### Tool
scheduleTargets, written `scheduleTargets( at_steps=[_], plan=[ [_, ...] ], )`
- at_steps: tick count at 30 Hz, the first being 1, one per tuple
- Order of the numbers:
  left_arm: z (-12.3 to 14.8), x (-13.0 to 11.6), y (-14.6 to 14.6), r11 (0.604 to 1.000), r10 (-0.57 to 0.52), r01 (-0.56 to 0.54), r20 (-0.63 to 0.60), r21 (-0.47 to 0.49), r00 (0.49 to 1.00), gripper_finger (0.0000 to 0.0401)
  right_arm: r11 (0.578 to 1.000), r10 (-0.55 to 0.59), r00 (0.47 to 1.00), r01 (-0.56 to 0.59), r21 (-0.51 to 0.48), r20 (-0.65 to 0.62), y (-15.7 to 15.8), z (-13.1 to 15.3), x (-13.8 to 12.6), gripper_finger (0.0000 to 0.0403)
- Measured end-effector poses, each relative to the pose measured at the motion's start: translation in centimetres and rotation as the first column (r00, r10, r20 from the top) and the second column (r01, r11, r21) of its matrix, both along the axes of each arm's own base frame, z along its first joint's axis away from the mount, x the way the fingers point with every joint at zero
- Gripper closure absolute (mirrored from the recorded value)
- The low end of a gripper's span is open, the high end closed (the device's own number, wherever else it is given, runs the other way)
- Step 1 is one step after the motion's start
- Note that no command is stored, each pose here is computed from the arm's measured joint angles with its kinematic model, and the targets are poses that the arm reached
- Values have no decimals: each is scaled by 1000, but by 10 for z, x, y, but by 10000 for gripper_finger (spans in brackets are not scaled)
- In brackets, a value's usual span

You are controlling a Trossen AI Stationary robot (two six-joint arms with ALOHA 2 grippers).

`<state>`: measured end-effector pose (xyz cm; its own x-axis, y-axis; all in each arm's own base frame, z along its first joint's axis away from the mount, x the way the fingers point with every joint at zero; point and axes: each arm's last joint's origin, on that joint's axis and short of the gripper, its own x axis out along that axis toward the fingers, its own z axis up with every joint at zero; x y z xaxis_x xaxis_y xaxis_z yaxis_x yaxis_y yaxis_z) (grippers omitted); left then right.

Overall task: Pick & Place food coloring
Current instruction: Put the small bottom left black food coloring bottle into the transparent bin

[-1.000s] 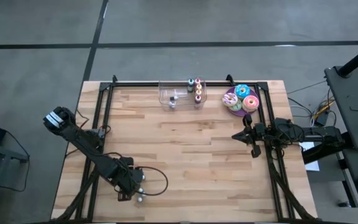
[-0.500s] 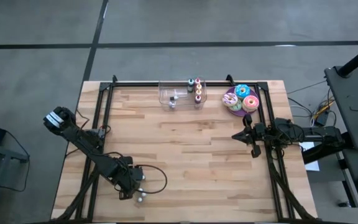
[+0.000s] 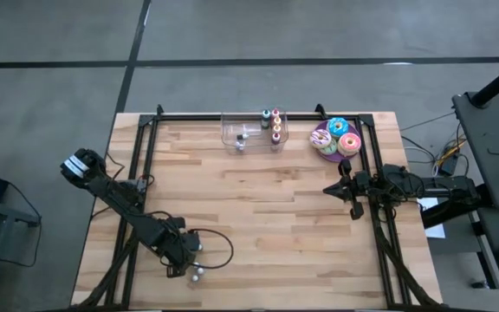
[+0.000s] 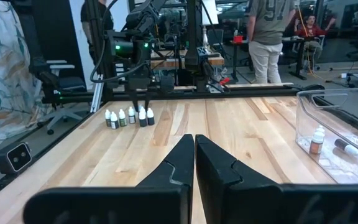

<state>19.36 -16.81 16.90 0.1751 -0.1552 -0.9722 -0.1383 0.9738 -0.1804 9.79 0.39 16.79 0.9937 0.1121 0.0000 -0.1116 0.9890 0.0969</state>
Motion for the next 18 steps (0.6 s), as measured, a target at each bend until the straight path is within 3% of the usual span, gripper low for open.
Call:
scheduleTargets(
  at_steps=[6,18],
  plan=[
    [0,1,1,1000,4,-4,-4,-7,1000,367,1000,0,1000,0,0,0,0,0,0,394],
    [14,7,7,999,2,-4,-45,-39,999,357,1000,0,1000,0,0,1,0,0,0,394]
  ],
)
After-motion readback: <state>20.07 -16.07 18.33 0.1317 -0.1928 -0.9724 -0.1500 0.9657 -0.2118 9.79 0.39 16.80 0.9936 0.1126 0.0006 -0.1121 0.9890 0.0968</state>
